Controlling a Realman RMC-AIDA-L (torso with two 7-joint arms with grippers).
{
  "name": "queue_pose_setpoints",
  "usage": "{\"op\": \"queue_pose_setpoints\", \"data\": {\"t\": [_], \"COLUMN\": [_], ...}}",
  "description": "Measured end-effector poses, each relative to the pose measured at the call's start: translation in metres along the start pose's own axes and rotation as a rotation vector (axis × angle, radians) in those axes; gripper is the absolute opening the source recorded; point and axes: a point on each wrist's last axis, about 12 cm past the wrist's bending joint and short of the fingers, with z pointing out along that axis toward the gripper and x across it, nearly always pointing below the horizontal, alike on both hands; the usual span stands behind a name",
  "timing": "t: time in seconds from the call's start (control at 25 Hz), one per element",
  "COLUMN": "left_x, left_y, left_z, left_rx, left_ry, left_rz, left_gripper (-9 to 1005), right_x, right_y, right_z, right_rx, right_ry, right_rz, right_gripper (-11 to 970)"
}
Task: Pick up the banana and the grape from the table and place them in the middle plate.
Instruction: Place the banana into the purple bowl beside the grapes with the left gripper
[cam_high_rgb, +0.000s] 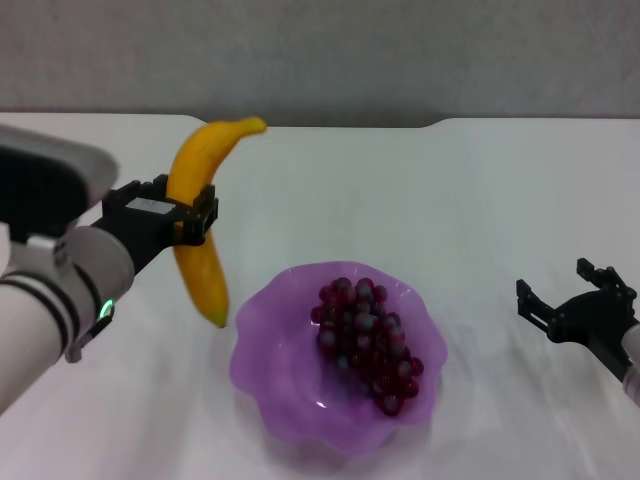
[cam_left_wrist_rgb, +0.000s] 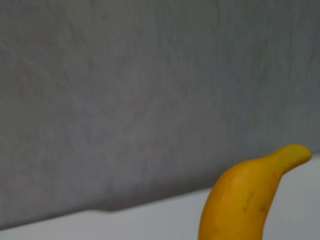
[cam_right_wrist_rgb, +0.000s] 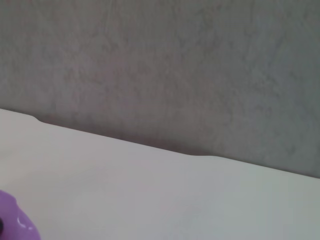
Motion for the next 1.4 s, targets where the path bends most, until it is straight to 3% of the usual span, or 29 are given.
{"op": "queue_pose_setpoints", "data": {"t": [0.12, 0.28, 0.44, 0.6, 0.84, 1.12, 1.4], "left_x": [0.004, -0.005, -0.006, 0.009, 0.028, 0.034, 0.051], "left_y": [-0.001, -0.014, -0.024, -0.025, -0.030, -0.061, -0.046], "left_z": [-0.010, -0.029, -0.042, -0.036, -0.019, 0.002, 0.012], "left_rx": [0.040, 0.097, 0.174, 0.223, 0.246, 0.262, 0.200], "left_ry": [-0.078, -0.143, -0.256, -0.310, -0.190, 0.008, 0.088], "left_rz": [-0.084, -0.186, -0.204, -0.180, -0.247, -0.199, -0.285], "left_gripper": [510, 510, 510, 511, 510, 510, 511], "right_x": [0.001, 0.003, 0.003, 0.002, 0.003, 0.002, 0.002], "right_y": [-0.001, -0.003, -0.003, -0.002, -0.002, -0.001, -0.001], "right_z": [-0.001, -0.002, -0.001, -0.001, -0.001, -0.001, 0.000], "right_rx": [0.005, 0.009, 0.010, 0.008, 0.008, 0.003, 0.001], "right_ry": [0.006, 0.014, 0.012, 0.009, 0.014, 0.013, 0.011], "right_rz": [0.001, -0.001, -0.001, -0.001, -0.001, -0.003, -0.002], "right_gripper": [904, 904, 903, 903, 904, 903, 904]}}
